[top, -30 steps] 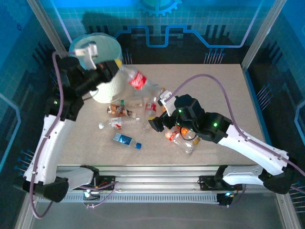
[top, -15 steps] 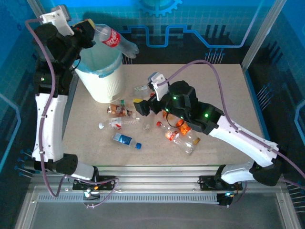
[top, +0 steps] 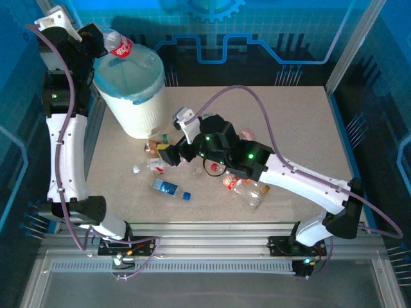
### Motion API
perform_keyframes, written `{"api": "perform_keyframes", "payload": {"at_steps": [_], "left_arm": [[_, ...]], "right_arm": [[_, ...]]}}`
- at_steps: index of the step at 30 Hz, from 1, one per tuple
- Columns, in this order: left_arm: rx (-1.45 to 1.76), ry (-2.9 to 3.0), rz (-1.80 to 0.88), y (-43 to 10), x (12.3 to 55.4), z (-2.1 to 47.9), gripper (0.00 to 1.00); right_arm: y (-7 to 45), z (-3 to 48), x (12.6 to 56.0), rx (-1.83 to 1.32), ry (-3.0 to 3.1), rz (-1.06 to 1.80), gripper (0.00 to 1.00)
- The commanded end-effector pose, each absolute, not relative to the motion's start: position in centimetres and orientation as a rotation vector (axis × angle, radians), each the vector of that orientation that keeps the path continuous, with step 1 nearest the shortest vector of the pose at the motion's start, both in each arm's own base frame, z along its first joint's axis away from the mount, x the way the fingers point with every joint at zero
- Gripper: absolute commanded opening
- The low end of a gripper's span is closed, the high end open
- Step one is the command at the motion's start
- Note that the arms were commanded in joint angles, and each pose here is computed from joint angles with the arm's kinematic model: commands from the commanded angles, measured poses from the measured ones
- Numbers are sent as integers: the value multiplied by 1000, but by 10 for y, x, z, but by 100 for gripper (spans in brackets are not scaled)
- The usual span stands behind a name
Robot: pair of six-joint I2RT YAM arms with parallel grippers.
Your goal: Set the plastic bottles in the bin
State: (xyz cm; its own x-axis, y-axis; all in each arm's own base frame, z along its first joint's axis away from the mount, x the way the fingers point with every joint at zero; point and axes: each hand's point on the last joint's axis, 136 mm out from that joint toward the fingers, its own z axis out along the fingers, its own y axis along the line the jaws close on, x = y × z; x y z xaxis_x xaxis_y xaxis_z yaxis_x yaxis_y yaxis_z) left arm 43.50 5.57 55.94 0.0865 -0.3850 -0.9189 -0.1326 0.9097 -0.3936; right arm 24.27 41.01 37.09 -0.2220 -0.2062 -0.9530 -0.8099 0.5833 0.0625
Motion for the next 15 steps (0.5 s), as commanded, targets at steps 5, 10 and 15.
{"api": "perform_keyframes", "payload": {"at_steps": [5,10,15], "left_arm": [[-469,1467,-164,74,439,560,0],[-446,1559,-102,78,459,530,0],[-424,1656,-121,73,482,495,0]], "right_arm": [[433,354,224,-955,1794,679,100],[432,325,201,-1042,1860,641,99],[421,307,191,-1043,1910,623,99]]}}
